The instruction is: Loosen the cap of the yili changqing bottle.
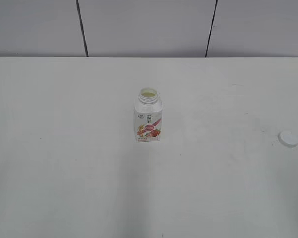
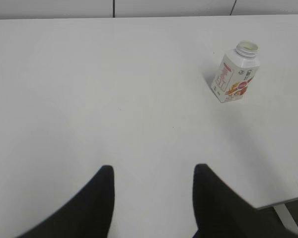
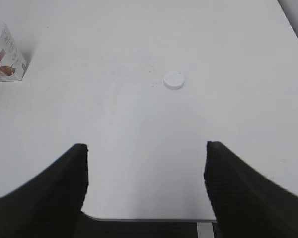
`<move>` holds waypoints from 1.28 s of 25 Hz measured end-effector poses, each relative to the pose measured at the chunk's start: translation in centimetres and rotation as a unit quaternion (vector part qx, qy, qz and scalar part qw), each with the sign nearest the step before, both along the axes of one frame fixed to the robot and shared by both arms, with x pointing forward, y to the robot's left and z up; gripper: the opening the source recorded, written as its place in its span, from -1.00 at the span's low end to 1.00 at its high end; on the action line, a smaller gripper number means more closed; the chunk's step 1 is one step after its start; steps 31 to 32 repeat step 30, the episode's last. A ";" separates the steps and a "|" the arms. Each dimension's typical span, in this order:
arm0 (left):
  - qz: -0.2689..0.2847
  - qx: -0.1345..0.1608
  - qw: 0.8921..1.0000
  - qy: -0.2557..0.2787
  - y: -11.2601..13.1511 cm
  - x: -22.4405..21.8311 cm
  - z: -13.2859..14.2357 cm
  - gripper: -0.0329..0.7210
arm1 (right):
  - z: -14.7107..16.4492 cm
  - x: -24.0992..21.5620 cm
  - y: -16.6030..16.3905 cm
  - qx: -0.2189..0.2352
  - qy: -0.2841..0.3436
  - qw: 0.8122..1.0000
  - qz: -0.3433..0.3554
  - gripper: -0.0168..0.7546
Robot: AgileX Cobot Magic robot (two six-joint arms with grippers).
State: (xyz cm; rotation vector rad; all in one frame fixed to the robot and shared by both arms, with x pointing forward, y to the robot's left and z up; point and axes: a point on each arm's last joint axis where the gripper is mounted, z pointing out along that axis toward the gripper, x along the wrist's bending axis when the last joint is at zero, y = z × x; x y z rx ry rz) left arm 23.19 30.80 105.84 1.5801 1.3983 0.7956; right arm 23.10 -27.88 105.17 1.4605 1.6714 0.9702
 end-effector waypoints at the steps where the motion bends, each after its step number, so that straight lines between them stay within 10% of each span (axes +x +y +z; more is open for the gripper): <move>1: 0.000 0.000 1.000 0.000 0.0 0.0 0.0 -0.03 | 0.0 0.0 0.0 0.000 0.000 1.000 -0.001 0.53; 32: 0.088 0.005 0.996 0.000 -0.1 -0.1 -0.1 -0.09 | 0.0 0.0 -0.7 -0.026 -0.001 1.000 0.001 0.53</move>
